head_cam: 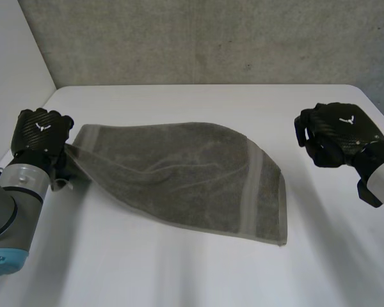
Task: Fold the towel.
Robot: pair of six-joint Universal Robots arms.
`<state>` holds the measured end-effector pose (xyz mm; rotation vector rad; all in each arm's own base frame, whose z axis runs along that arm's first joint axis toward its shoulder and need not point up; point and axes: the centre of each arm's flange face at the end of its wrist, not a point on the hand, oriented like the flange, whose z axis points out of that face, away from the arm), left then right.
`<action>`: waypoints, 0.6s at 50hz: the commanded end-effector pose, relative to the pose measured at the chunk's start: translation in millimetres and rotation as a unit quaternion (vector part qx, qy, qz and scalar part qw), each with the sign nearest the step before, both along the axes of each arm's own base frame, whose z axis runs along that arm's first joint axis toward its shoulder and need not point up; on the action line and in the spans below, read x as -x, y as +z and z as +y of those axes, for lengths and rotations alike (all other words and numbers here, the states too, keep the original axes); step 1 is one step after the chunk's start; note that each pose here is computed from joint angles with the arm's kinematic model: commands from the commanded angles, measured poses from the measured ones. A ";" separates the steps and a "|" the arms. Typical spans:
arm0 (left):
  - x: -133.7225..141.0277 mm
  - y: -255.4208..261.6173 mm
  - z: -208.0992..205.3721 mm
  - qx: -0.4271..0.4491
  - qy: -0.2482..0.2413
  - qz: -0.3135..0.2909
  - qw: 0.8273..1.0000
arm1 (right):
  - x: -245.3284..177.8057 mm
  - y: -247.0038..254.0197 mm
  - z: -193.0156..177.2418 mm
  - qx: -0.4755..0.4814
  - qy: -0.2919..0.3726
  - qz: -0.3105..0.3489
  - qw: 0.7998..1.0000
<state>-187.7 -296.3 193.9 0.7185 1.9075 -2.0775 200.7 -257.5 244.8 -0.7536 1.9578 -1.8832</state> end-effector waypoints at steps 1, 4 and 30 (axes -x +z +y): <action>3.7 -11.4 4.4 -0.017 -0.006 -0.004 1.000 | -18.2 -68.5 1.3 -0.099 0.037 0.055 0.993; 4.6 -15.5 4.8 -0.024 -0.008 -0.005 1.000 | -20.7 -83.1 3.7 -0.110 0.048 0.084 0.989; 5.7 -29.1 4.3 -0.044 -0.009 -0.009 0.999 | -17.7 -122.5 34.9 -0.097 0.114 0.194 0.969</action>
